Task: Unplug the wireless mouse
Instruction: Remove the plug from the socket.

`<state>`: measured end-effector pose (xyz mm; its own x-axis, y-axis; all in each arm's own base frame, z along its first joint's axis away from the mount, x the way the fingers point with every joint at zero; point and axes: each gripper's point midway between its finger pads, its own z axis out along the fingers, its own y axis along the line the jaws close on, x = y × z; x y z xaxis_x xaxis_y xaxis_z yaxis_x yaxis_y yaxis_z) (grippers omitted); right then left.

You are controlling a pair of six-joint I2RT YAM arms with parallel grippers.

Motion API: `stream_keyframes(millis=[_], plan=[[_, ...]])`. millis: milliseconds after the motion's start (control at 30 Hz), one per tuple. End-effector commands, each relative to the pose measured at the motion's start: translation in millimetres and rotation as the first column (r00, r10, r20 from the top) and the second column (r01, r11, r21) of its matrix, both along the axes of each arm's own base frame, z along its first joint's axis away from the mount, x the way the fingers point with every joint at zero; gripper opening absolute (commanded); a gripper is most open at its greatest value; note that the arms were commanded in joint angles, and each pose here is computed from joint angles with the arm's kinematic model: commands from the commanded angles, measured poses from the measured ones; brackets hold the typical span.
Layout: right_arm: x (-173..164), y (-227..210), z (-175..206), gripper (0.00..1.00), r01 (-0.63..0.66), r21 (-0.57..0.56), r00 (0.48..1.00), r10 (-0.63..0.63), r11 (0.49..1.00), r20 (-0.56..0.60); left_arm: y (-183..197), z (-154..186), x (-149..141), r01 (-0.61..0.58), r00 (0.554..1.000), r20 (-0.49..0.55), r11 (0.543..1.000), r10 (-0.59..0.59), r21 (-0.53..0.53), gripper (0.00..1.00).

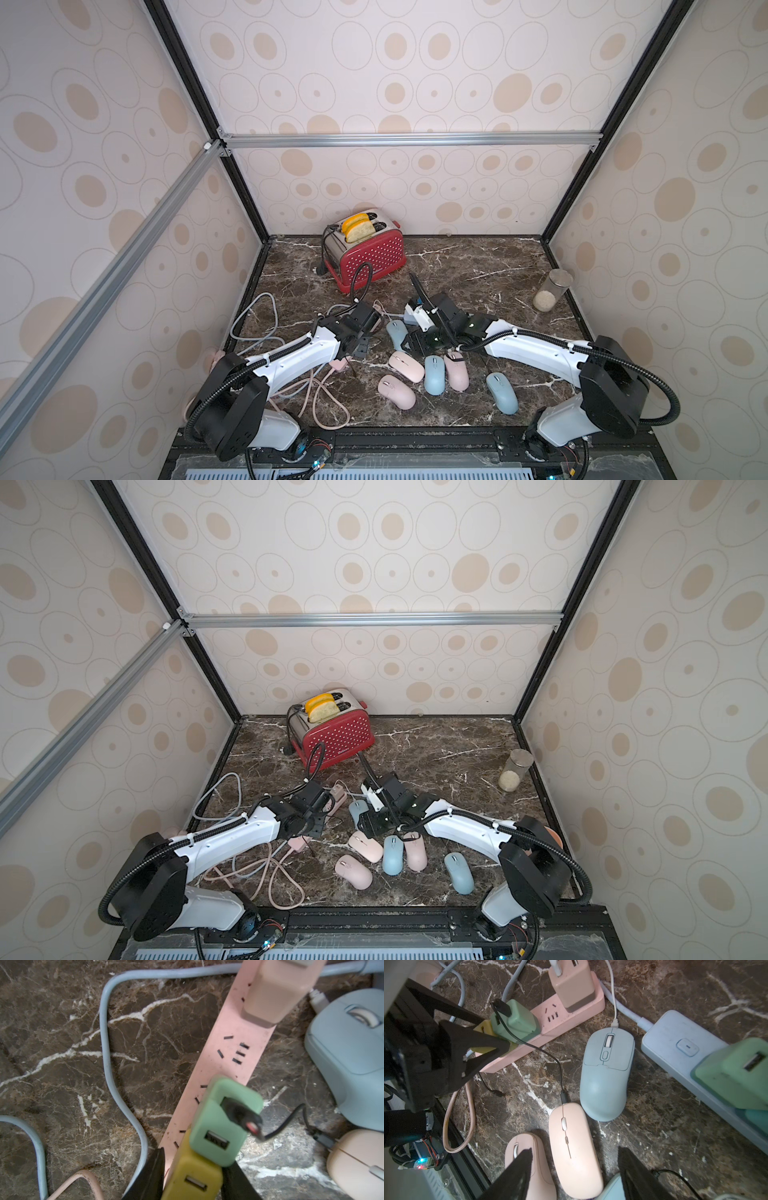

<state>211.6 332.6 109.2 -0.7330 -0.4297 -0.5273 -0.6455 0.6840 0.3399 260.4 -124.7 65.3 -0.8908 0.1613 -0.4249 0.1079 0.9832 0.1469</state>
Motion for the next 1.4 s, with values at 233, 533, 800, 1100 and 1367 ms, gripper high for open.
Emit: stream_keyframes(millis=[233,533,800,1100,1367], plan=[[3.6,7.4,6.4,0.69,-0.013,0.013,1.0,0.013,1.0,-0.019,14.1,-3.7,-2.5,-0.039,0.999,0.019,0.999,0.038,0.037,0.3],[11.3,19.6,9.8,0.7,-0.024,0.017,0.999,0.025,1.0,-0.036,-18.4,6.9,12.4,0.046,0.995,0.095,0.992,-0.035,-0.115,0.0],[30.2,59.0,10.5,0.56,-0.025,0.084,0.997,0.032,0.996,-0.074,-25.4,10.2,10.8,0.076,0.986,0.159,0.977,-0.044,-0.2,0.0],[53.2,98.0,-5.4,0.42,0.027,0.15,0.991,-0.007,0.988,-0.136,-20.6,14.9,9.4,0.077,0.979,0.199,0.976,-0.035,-0.206,0.0],[56.1,118.8,-11.2,0.37,0.046,0.223,0.981,-0.003,0.974,-0.192,-22.5,9.8,9.1,0.074,0.981,0.19,0.974,-0.033,-0.214,0.0]])
